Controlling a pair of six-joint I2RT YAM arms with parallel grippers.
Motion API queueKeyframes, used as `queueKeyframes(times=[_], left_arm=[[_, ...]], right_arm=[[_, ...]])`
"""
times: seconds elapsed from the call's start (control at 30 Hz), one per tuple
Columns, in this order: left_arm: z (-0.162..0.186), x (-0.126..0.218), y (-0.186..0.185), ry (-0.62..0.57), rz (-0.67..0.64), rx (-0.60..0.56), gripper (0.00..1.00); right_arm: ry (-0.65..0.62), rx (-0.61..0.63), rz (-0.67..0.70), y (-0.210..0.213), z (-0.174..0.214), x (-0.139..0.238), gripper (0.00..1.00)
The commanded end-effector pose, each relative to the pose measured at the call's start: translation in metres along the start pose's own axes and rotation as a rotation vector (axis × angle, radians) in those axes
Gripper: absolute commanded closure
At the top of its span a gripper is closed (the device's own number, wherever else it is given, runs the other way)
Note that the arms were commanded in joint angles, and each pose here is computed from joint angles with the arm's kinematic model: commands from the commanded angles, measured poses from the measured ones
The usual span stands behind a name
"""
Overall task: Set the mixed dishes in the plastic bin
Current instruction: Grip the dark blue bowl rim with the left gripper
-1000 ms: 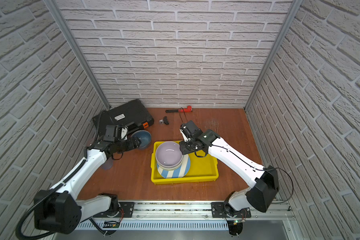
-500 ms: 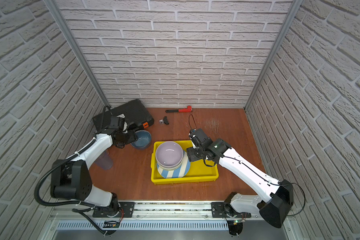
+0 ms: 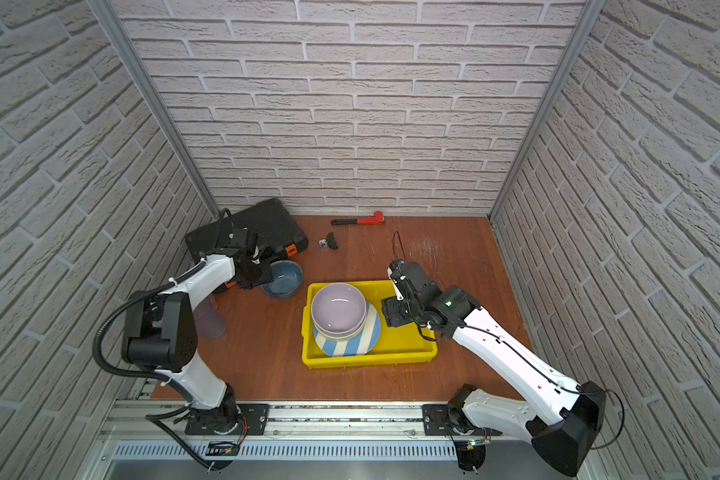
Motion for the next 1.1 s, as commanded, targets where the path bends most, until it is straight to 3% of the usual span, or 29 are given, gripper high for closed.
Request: queueKeyframes(times=[0.0,0.23,0.63,1.07], left_arm=[[-0.001,-0.004,0.004,0.014,-0.019,-0.012,0.51],[0.002,-0.009,0.001,0.02,0.007,-0.004,0.65],[0.001,-0.003,-0.001,0.005,0.019,0.008,1.0],[-0.013,0.05,-0.008,-0.092,0.075,0.005,1.0]], right_arm=[[-0.022,0.007,-0.02,0.001,-0.001,0.003,0.31],[-0.023,0.017,-0.026,0.0,0.001,0.005,0.31],[-0.015,0.019,-0.026,-0.001,0.006,0.003,0.3],[-0.036,0.014,-0.053,0.002,0.005,0.005,0.25]])
Point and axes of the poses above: each gripper's point midway between its finger pads, its own x axis back along the fingers, its own y axis along the line the jaws close on, z = x × y, the point moved 2 cm from there along x, back along the fingers
